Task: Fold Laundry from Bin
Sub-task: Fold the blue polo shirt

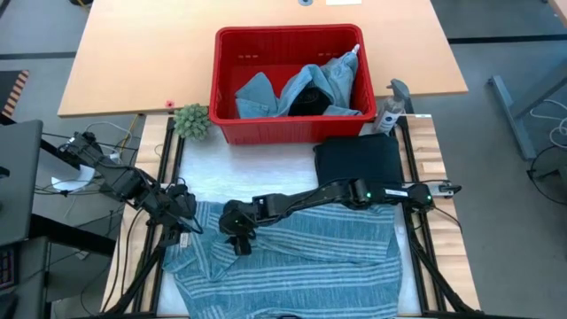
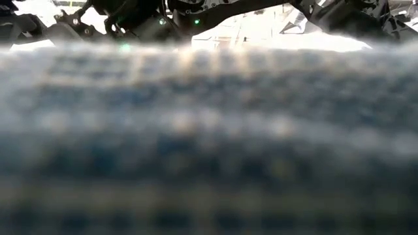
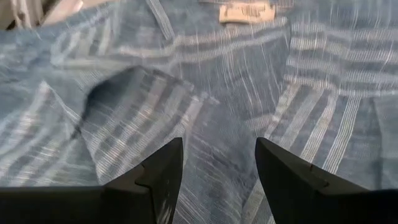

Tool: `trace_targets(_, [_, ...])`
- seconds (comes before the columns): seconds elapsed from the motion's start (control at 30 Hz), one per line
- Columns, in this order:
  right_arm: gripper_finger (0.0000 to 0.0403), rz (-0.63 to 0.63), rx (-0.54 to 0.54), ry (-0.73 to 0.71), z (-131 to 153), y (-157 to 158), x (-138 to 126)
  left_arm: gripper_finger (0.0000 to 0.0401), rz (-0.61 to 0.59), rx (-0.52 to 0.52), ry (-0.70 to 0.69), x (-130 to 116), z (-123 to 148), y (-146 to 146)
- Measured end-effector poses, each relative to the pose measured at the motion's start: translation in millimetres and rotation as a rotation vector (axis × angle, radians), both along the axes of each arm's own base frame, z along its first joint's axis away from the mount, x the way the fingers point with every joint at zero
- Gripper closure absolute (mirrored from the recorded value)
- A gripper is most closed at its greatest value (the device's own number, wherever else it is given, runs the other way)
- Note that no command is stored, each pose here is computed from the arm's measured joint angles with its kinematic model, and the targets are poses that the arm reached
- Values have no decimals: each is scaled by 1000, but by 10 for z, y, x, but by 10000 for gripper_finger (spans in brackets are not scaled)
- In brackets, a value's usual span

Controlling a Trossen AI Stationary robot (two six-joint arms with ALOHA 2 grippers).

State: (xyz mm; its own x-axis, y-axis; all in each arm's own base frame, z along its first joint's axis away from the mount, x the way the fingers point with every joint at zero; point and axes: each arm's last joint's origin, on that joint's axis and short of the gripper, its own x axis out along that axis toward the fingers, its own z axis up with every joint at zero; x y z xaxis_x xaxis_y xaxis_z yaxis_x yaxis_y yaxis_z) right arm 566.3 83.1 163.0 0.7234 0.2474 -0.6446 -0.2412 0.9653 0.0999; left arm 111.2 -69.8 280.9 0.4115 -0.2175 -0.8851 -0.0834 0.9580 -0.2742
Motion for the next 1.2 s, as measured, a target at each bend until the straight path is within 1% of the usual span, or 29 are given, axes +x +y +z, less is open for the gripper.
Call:
trace_targets(0.2, [176, 9, -11, 3, -10, 2, -4, 208, 12, 19, -13, 4, 0, 6])
trace_targets(0.27, [180, 12, -13, 12, -83, 20, 5, 208, 12, 19, -13, 4, 1, 6])
trace_targets(0.37, [194, 15, -16, 40, -170, 26, -2, 208, 13, 19, -14, 4, 1, 7])
trace_targets(0.43, [203, 14, -9, 29, -186, 32, 14, 208, 23, 16, -12, 5, 1, 7])
trace_targets(0.53, [220, 13, -11, 52, -214, 28, 1, 208, 30, 14, -11, 5, 0, 7])
trace_targets(0.63, [260, 12, -10, 56, -206, 25, 0, 208, 31, 14, -11, 4, 0, 7])
trace_targets(0.7, [299, 14, -10, 63, -152, 25, -5, 208, 35, 17, -13, 6, 0, 8])
trace_targets(0.8, [367, 13, -2, 52, -65, 25, -12, 208, 73, 33, -27, 12, 1, 17])
trace_targets(0.83, [380, 11, -1, 61, -27, 23, -29, 208, 90, 38, -34, 15, 1, 20])
trace_targets(0.87, [384, 3, 7, 67, -6, 22, -36, 208, 106, 40, -42, 21, 4, 21])
trace_targets(0.93, [380, -30, 44, 71, 30, 22, -39, 208, 132, 43, -53, 28, 7, 23])
trace_targets(1.0, [374, -75, 85, 115, 73, 17, -74, 208, 161, 48, -59, 29, 7, 29])
trace_targets(1.13, [384, -132, 138, 153, 164, 10, -117, 208, 220, 73, -86, 35, 11, 39])
trace_targets(1.2, [384, -157, 168, 155, 195, 24, -121, 208, 228, 88, -111, 33, 17, 25])
